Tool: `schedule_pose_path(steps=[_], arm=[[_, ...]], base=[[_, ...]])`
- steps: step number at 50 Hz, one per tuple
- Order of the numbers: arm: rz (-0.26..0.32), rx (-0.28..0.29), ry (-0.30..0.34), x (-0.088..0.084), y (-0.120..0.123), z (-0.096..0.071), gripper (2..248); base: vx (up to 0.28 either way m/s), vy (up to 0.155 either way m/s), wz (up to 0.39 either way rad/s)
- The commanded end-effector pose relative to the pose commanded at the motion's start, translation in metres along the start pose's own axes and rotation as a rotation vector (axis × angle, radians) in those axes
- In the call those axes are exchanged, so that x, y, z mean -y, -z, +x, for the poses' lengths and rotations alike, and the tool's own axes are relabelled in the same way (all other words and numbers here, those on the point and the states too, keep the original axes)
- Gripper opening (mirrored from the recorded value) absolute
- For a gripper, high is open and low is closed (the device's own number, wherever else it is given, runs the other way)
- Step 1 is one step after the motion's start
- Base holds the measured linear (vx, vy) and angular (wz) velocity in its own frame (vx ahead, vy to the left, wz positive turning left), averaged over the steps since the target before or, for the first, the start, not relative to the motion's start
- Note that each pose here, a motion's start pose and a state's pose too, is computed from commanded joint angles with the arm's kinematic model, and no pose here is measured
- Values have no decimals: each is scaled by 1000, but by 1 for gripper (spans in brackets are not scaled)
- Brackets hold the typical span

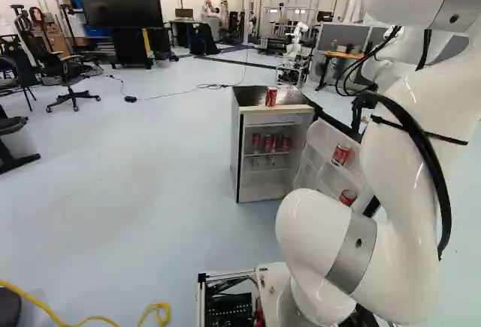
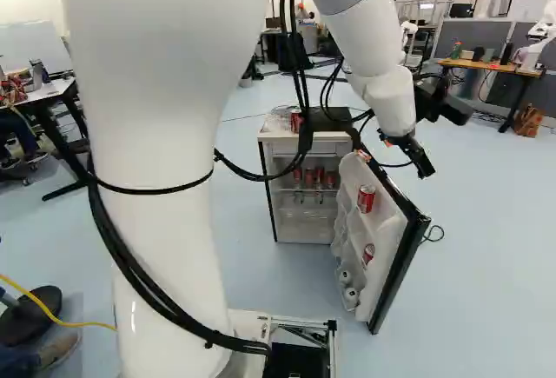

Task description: Grab a drink from the fridge

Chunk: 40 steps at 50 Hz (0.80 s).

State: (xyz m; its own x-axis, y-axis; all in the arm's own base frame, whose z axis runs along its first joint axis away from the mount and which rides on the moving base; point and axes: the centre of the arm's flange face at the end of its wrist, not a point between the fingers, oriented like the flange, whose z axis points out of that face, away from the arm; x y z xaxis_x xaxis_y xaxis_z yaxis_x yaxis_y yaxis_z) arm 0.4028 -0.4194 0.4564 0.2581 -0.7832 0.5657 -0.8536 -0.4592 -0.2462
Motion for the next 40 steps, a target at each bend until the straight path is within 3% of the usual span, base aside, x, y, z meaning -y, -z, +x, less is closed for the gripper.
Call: schedule_pose_path(steps=[30, 40], arm=[[-36, 150, -52, -31, -61, 16, 247], [-38, 191, -62, -37, -68, 17, 247]], base=[[0, 0, 0], [0, 0, 0]])
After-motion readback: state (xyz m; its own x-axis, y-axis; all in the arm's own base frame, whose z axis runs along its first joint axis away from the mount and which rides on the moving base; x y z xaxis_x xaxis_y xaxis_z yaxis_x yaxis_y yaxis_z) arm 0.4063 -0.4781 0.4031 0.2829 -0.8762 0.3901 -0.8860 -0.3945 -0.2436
